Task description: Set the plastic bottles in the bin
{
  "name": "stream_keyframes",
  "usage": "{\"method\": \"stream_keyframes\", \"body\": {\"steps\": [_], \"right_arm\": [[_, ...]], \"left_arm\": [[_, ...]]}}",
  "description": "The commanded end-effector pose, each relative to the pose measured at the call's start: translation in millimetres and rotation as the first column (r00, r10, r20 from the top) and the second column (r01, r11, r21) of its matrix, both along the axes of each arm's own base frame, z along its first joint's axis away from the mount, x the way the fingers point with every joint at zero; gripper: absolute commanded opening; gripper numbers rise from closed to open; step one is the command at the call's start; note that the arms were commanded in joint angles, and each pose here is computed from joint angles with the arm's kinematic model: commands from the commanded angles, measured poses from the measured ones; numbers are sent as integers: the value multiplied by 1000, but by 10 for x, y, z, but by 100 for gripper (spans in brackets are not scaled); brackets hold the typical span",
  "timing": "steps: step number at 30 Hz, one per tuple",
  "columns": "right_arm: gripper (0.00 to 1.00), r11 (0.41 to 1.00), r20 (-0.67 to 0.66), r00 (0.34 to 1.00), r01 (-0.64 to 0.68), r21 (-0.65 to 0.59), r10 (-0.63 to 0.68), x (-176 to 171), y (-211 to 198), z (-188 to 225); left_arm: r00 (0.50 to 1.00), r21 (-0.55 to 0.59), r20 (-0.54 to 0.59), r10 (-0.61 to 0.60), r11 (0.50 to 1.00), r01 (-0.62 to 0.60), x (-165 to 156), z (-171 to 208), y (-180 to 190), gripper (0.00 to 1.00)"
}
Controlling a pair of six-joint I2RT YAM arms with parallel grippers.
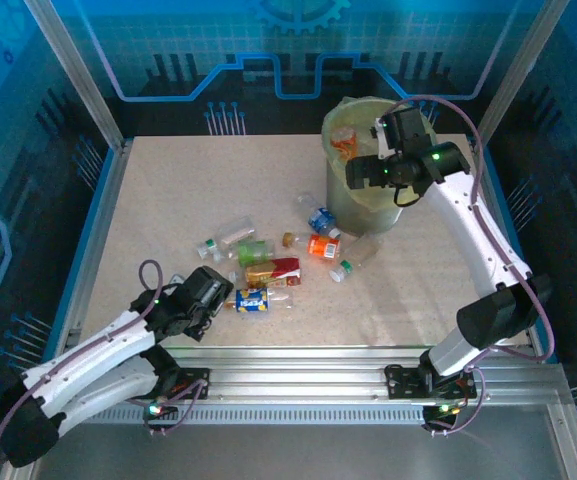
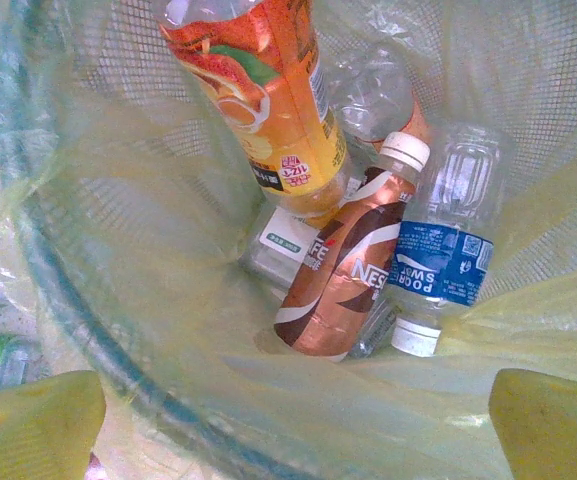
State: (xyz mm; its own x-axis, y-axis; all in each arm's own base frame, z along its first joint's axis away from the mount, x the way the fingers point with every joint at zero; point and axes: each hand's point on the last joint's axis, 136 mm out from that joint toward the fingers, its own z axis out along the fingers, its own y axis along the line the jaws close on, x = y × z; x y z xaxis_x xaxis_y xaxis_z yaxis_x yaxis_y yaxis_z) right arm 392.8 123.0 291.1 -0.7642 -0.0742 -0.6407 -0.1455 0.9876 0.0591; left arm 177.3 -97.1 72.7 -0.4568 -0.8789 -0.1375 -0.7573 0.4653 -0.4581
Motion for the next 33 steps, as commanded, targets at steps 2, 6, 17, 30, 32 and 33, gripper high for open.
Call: {"method": "stream_keyframes", "body": {"steps": [2, 6, 17, 30, 32, 33], "right_arm": [[100, 1000, -15, 1000, -11, 21, 12, -74, 66, -43], [100, 1000, -20, 1000, -18, 25, 19, -70, 90, -80], [100, 999, -38, 999, -32, 36, 33, -66, 135, -154], [100, 998, -48, 998, -34, 55, 37, -88, 165, -183], [100, 998, -48, 998, -35, 56, 37, -93, 166, -179], [100, 998, -47, 998, -33, 57, 35, -90, 164, -175]], "left_arm": [[999, -65, 37, 36, 997, -34, 104, -39, -110, 99], [998, -91, 42, 50, 995, -46, 139, -99, -157, 99], [998, -91, -1, 62, 994, -62, 192, -293, -239, 92], [993, -54, -63, 100, 993, -104, 75, -515, -142, 80], [992, -50, -62, 106, 993, -110, 77, -543, -130, 77], [992, -45, -62, 107, 993, -110, 77, -556, -122, 77]]}}
